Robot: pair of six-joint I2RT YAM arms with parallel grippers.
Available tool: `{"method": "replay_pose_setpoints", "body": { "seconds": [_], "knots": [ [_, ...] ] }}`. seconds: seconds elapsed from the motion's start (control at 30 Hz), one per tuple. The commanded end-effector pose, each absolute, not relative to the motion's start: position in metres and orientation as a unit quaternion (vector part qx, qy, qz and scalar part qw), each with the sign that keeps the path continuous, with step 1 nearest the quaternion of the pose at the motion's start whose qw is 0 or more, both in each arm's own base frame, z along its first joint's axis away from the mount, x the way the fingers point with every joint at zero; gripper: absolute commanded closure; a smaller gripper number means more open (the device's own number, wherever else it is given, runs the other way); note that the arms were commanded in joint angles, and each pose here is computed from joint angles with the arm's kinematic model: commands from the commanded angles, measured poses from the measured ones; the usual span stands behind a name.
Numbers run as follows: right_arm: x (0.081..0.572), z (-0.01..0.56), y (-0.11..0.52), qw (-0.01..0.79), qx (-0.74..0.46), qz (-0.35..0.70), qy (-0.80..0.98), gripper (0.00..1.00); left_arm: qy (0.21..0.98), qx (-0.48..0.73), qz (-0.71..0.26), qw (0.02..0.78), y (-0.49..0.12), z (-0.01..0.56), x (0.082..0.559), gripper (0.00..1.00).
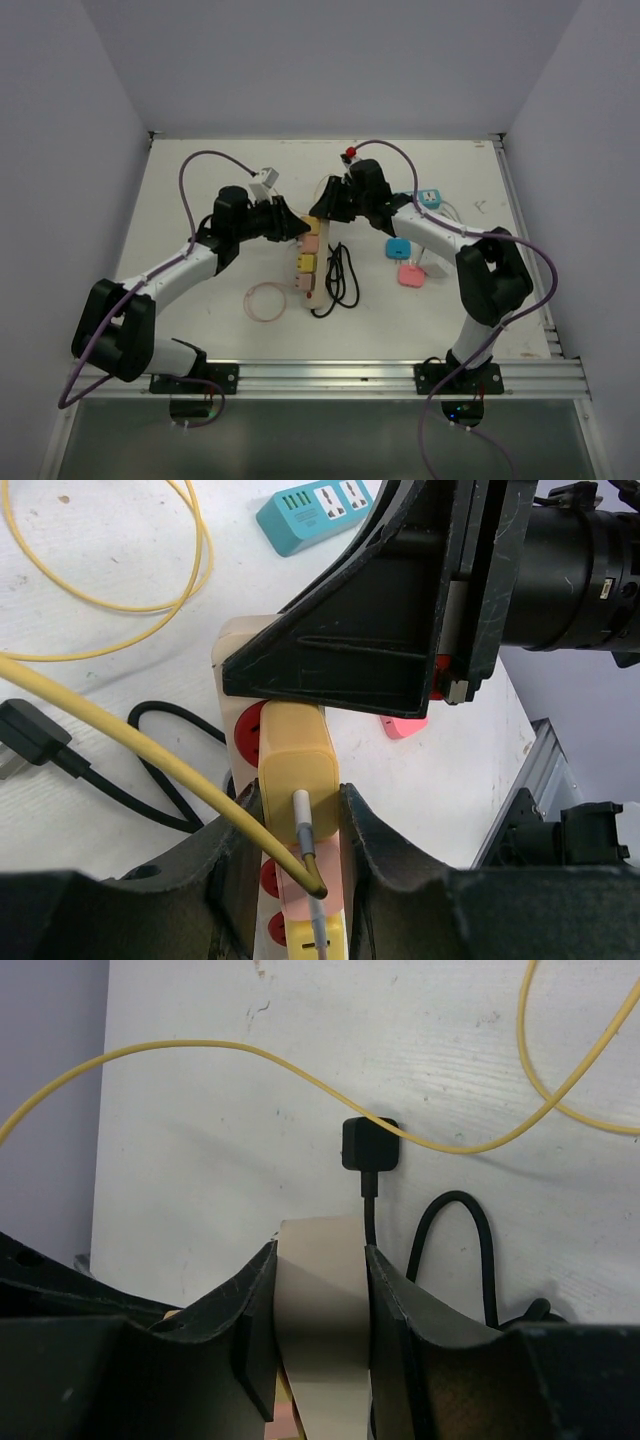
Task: Pull the plug off the socket
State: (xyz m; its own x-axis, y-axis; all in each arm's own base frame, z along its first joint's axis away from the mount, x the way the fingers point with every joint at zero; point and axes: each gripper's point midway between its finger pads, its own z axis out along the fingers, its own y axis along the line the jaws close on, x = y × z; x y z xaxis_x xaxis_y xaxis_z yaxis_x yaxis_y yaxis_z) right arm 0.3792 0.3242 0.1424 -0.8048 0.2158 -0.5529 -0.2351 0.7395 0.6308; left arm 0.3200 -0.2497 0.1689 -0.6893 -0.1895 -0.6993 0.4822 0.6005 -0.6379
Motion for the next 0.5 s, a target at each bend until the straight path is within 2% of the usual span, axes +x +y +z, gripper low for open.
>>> {"method": "replay_pose_setpoints", "body": {
  "seconds": [0.0, 0.47],
  "knots": [
    [0.386, 0.147, 0.306, 0.340, -0.008, 0.319, 0.885, 1.00, 0.757, 0.101, -0.425, 0.486, -0.242, 0.226, 0.334, 1.00],
    [0.391, 0.111, 0.250, 0.357, -0.034, 0.173, 0.917, 1.00, 0.745, 0.100, -0.398, 0.526, -0.225, 0.243, 0.325, 1.00]
  ]
}}
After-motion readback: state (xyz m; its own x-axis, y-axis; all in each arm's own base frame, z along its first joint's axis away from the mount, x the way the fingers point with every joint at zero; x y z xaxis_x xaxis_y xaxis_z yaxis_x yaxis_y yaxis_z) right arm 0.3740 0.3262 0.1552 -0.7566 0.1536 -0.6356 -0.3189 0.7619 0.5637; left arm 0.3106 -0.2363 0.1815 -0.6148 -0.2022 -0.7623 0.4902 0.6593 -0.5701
